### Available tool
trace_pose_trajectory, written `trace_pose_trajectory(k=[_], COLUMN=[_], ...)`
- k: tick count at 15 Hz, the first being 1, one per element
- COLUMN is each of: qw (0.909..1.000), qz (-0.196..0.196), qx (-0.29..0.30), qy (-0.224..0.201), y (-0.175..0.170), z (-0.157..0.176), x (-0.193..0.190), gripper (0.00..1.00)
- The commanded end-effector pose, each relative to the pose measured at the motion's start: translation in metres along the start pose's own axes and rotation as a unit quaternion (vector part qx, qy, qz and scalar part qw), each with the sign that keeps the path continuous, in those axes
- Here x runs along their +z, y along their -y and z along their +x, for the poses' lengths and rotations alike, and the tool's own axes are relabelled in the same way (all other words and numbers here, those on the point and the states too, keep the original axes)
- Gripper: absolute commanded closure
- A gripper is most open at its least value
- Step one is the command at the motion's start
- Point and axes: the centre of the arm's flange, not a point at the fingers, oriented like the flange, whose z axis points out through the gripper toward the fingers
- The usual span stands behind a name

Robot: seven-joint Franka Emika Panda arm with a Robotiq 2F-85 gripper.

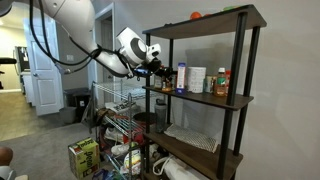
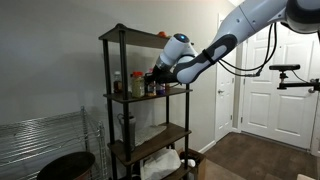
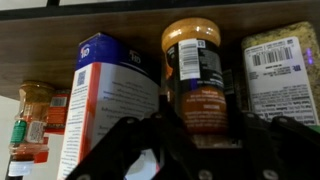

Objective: Move the black bottle to the left

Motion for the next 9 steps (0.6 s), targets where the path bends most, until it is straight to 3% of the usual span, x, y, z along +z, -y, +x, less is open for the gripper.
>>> trace_pose_trajectory(k=[1,9], qw=[0.9997,0.999], qz=[0.006,0.001], qx=[0.024,0.045], qy=[-0.005,-0.003], y=[0.0,-0.003], z=[0.013,0.023], x=[0.008,0.024], gripper=[0.73,0.73])
